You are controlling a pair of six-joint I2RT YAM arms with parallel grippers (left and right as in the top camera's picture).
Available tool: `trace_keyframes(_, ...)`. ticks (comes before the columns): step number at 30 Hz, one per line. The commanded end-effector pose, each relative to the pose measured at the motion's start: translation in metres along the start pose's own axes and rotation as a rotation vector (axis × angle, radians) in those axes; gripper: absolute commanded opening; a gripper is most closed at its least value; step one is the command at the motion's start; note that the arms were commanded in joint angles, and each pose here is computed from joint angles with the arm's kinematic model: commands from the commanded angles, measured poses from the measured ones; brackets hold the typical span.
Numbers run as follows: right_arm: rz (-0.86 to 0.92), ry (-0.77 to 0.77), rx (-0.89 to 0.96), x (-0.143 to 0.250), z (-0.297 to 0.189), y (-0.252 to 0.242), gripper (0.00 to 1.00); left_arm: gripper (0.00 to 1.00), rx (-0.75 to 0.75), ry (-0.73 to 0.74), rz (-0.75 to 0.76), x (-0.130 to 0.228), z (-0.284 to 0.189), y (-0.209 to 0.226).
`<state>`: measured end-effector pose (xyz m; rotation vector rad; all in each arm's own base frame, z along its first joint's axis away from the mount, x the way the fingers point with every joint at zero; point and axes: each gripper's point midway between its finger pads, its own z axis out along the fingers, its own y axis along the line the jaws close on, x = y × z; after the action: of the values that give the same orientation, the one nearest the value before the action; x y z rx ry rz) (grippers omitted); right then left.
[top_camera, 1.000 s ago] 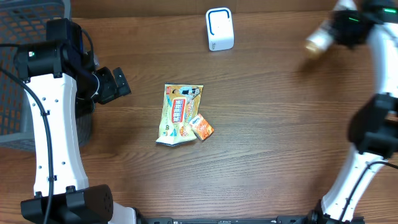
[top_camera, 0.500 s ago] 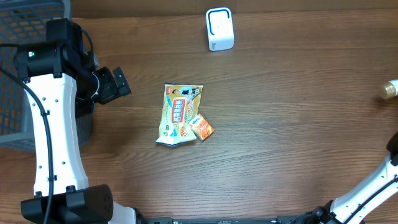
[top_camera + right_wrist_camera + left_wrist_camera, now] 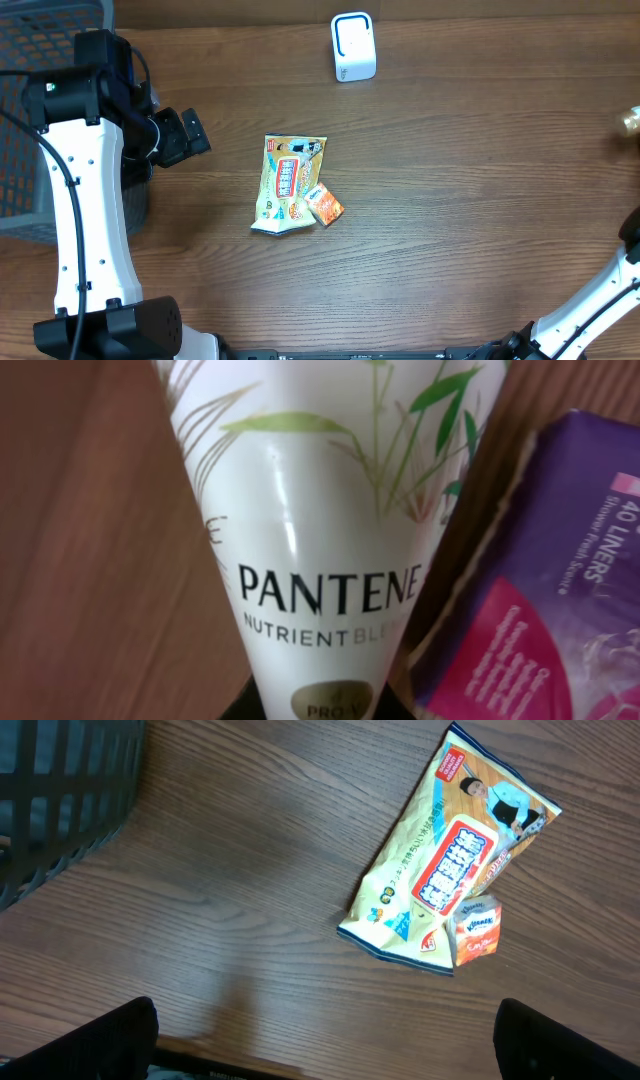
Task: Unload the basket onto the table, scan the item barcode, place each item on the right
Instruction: 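Carry the white tube to the right edge and set it down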
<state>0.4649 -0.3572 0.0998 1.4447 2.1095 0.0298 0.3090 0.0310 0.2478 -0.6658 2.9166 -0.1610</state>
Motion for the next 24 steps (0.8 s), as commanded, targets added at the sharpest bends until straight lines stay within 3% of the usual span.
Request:
trace_keyframes(1,0.030,-0.009,0.110,0.003,0.026,-0.029,0.04,1.00,0.000,-0.005,0.009,-0.001,-0.001,0.003)
trace_keyframes(5,0.044,0.029,0.157,0.013,0.043,-0.049,0.04,1.00,0.000,-0.005,0.009,-0.001,-0.001,0.003)
trace_keyframes(14,0.117,0.065,0.225,0.007,0.027,-0.079,0.05,1.00,0.000,-0.005,0.009,-0.001,-0.001,0.003)
trace_keyframes(24,0.171,0.009,0.199,-0.039,-0.032,-0.068,0.37,1.00,0.000,-0.005,0.009,-0.001,-0.001,0.003)
